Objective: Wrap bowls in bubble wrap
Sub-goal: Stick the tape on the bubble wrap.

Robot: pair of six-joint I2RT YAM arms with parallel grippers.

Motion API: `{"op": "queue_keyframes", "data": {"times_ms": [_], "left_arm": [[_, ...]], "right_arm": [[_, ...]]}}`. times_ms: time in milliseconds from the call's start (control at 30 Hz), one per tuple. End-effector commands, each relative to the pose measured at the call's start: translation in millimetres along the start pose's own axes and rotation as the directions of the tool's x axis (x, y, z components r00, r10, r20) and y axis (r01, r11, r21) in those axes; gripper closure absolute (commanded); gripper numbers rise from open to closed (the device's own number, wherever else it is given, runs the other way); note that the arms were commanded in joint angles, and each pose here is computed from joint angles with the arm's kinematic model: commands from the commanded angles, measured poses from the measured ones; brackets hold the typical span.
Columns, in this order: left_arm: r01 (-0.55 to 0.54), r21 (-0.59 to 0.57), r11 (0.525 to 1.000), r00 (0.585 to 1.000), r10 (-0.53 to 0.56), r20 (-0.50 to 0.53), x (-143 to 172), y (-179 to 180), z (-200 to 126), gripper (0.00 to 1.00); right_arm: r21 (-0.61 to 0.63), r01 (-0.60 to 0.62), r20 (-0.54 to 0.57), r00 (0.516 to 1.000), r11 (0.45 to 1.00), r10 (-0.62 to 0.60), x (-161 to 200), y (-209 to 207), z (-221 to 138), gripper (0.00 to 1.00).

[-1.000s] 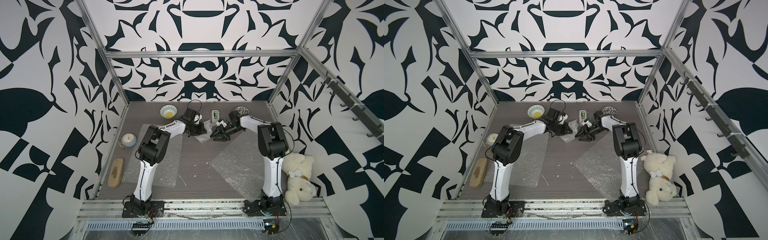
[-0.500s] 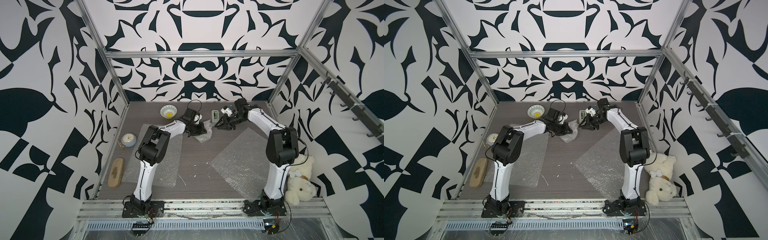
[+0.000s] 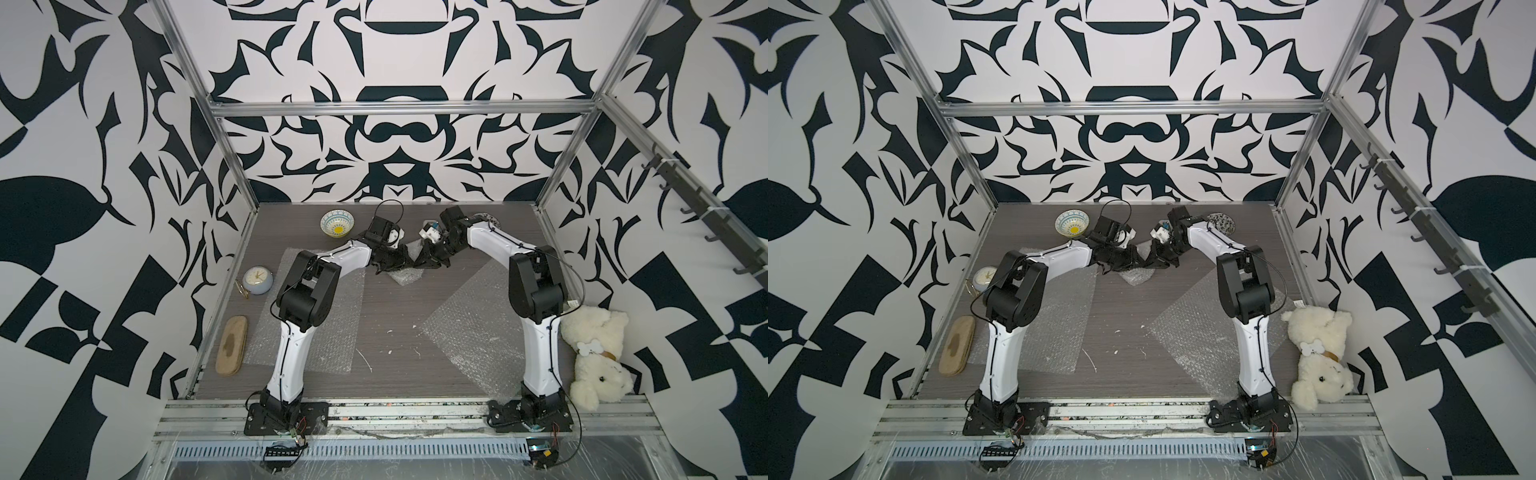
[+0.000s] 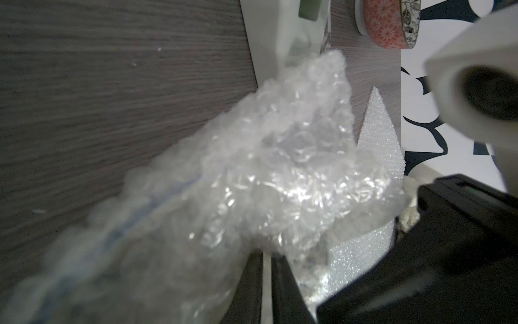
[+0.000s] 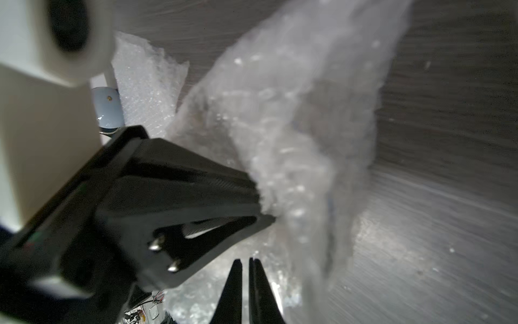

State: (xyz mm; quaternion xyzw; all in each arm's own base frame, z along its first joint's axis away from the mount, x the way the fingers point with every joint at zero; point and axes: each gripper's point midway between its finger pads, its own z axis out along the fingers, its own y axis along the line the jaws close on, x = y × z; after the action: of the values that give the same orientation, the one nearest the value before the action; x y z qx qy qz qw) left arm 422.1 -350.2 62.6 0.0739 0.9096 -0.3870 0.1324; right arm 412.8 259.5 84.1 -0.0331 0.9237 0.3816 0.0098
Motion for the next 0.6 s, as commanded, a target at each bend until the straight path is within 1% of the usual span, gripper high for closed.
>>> {"op": "queue_keyframes", "data": {"times_ms": [0,167,367,567], "left_arm": [[0.057,-0.093,0.994,0.996,-0.064,-0.065,23,34,15,0.87],[0.060,-0.091,0.994,0.996,-0.067,-0.067,22,35,17,0.87],[0.059,-0.089,0.994,0.995,-0.065,-0.070,22,33,17,0.87],[0.059,-0.088,0.994,0.996,-0.065,-0.068,22,33,17,0.87]], "right_arm": [[0.028,0.022,0.025,0.999,0.999,-0.023,-2,-1,-10,0.89],[0.037,0.014,0.038,0.999,0.999,-0.016,7,-6,-20,0.89],[0.006,0.023,0.069,0.997,1.000,-0.024,11,5,-38,0.89],[-0.021,0.013,0.061,0.998,1.000,-0.012,13,6,-38,0.88]]}}
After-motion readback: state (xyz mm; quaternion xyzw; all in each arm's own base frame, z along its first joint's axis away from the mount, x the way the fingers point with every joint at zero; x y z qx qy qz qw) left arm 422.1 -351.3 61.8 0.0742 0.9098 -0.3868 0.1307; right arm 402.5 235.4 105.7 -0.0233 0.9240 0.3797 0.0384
